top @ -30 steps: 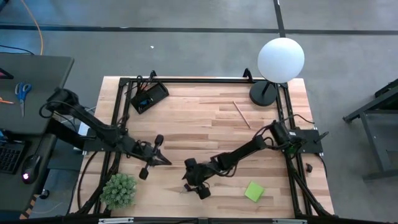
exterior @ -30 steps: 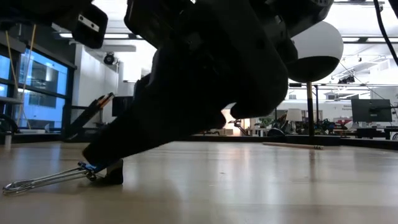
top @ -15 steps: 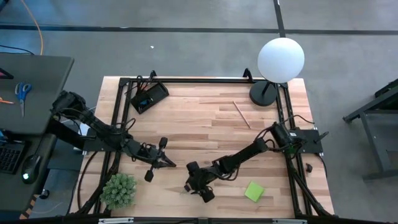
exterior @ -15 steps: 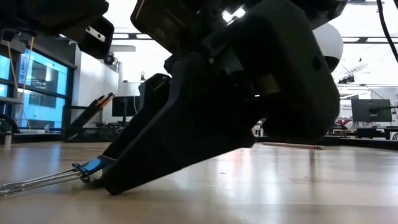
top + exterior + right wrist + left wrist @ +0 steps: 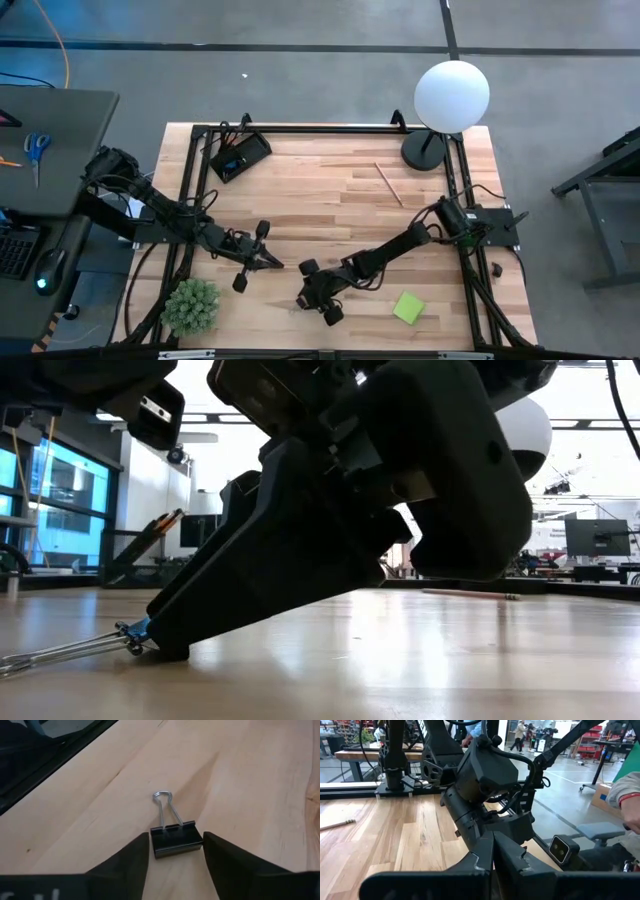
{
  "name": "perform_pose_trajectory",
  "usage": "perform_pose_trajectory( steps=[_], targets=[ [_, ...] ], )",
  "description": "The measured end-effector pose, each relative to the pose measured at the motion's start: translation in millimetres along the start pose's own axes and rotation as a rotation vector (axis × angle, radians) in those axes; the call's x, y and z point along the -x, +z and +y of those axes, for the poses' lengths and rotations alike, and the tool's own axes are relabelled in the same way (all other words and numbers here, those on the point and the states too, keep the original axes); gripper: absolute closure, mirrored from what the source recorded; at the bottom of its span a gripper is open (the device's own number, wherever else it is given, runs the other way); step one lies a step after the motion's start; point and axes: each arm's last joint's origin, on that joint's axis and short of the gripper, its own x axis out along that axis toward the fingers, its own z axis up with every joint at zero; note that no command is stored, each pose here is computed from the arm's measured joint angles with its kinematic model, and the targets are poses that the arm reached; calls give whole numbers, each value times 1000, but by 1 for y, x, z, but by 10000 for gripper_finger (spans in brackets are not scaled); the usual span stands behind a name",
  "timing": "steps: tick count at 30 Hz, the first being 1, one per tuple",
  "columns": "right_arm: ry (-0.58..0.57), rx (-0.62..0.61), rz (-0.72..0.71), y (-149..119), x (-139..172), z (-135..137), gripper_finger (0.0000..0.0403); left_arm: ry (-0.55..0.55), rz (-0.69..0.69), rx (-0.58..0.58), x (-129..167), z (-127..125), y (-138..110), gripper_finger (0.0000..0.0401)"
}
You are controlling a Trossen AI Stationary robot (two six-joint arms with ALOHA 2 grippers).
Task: Pick and place office supplies into organizer
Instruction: Put the black binder clip into the black desk organizer
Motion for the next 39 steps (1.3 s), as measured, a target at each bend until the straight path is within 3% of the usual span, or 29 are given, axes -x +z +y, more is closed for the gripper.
perform_pose_trajectory(
  steps=[23,30,39],
  targets=[
    [-39,-18,-22,3,0,-1,254,-1,-13,3,0,0,1,400],
    [-51,-35,-24,3,1,-8,273,-92,-176,34,11,-2,28,400],
    [-137,-23,-54,11,13,-41,266,-186,-299,43,51,2,65,400]
  ],
)
